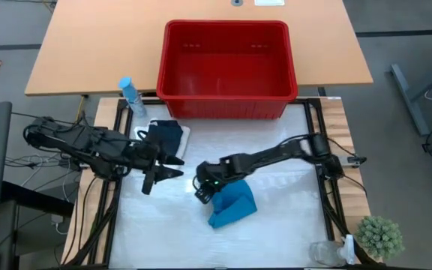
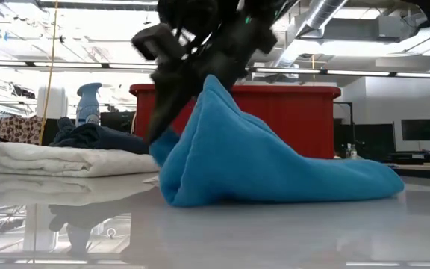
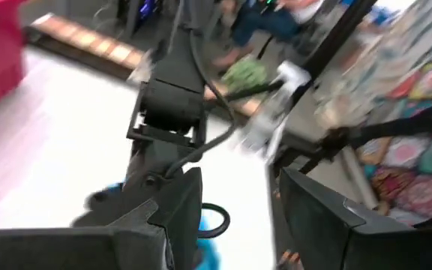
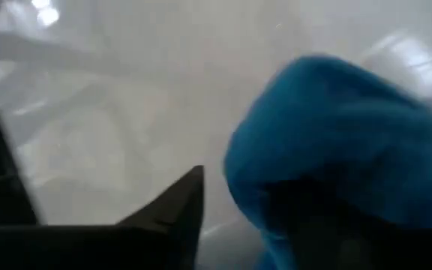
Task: Fold Laundry from Bin
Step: Fold the blue shorts
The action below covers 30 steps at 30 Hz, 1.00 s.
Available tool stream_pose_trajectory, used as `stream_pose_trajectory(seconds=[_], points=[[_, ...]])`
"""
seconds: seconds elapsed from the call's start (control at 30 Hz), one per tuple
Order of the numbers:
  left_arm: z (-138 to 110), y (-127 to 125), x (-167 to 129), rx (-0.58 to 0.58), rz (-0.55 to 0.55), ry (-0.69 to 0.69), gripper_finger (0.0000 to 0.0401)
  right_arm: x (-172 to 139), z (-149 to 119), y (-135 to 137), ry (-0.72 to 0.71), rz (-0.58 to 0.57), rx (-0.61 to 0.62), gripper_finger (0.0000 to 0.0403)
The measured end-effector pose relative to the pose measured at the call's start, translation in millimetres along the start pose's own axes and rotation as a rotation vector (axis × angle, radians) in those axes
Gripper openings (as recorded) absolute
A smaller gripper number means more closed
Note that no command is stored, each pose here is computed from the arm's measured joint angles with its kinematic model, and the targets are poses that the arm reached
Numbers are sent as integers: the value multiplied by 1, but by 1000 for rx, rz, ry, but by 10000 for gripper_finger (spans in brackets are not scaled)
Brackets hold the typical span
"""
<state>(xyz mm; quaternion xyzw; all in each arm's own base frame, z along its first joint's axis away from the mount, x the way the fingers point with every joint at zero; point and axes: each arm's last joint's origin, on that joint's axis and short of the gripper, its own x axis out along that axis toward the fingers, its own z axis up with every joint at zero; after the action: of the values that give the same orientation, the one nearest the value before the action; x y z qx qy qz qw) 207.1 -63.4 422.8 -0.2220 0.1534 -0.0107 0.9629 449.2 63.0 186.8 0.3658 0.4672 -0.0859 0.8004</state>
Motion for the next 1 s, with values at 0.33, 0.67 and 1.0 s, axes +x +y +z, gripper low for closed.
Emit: stream_pose_trajectory(seconds=[0.33, 0.67, 1.0], points=[[-39, 18, 5, 164, 329, 127, 169, -4, -10, 42, -90, 138, -132, 236], [-96, 38, 47, 167, 136, 122, 169, -38, -68, 83, -97, -128, -362, 213], [-125, 72, 73, 73, 53, 113, 169, -48, -141, 86, -29, -390, -178, 203]])
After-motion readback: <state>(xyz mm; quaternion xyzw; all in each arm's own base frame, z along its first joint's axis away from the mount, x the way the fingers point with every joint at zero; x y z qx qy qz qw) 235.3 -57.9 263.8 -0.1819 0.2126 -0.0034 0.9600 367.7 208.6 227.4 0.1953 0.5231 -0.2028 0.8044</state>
